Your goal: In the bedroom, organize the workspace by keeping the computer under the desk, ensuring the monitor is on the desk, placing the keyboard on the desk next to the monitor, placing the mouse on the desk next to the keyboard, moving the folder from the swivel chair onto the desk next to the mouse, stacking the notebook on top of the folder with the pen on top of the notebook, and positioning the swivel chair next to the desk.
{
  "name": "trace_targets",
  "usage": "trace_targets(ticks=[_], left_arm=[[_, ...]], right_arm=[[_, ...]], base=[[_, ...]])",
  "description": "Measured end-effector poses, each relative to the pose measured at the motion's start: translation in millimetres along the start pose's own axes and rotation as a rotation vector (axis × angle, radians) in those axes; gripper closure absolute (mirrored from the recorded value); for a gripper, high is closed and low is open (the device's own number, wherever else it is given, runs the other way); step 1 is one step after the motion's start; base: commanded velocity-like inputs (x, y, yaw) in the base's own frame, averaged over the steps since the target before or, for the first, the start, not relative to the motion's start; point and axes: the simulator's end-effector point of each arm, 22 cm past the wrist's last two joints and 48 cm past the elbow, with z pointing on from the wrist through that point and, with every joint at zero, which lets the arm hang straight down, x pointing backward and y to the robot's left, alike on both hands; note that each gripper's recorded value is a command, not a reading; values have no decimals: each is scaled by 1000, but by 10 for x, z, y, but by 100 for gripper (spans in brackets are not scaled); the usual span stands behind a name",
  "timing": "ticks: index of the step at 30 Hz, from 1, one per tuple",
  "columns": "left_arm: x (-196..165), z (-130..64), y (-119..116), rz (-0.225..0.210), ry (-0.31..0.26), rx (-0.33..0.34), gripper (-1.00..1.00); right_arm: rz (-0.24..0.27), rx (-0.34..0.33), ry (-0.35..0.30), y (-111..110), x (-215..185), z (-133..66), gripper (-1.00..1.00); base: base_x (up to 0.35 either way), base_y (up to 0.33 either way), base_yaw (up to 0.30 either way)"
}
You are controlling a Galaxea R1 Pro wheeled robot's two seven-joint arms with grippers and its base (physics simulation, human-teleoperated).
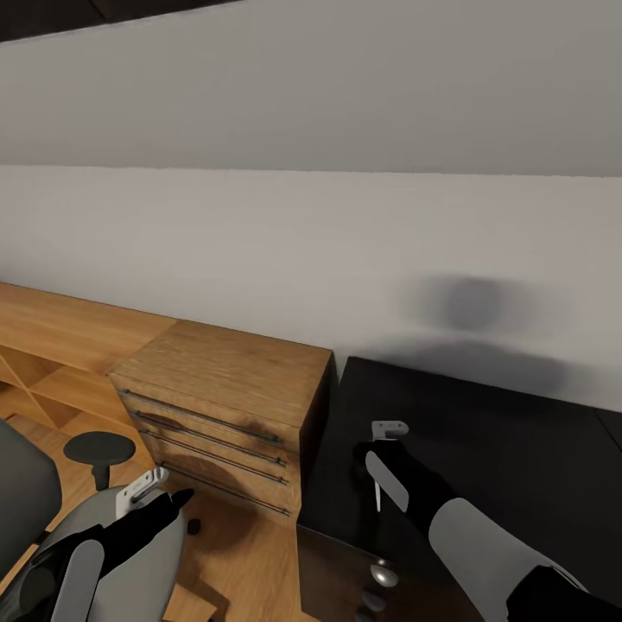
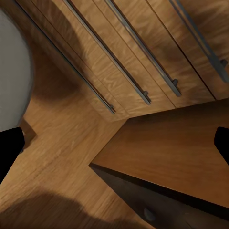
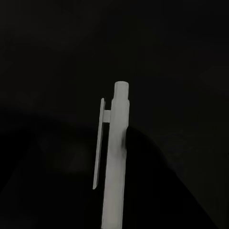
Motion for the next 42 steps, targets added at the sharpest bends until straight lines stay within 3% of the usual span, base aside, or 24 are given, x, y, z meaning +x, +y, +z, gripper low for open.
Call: trace_targets(ticks=[42], left_arm=[[-7, -3, 17, -5, -2, -3, -100]], right_arm=[[-2, 6, 3, -20, -2, -3, 100]], base=[[0, 0, 0]])
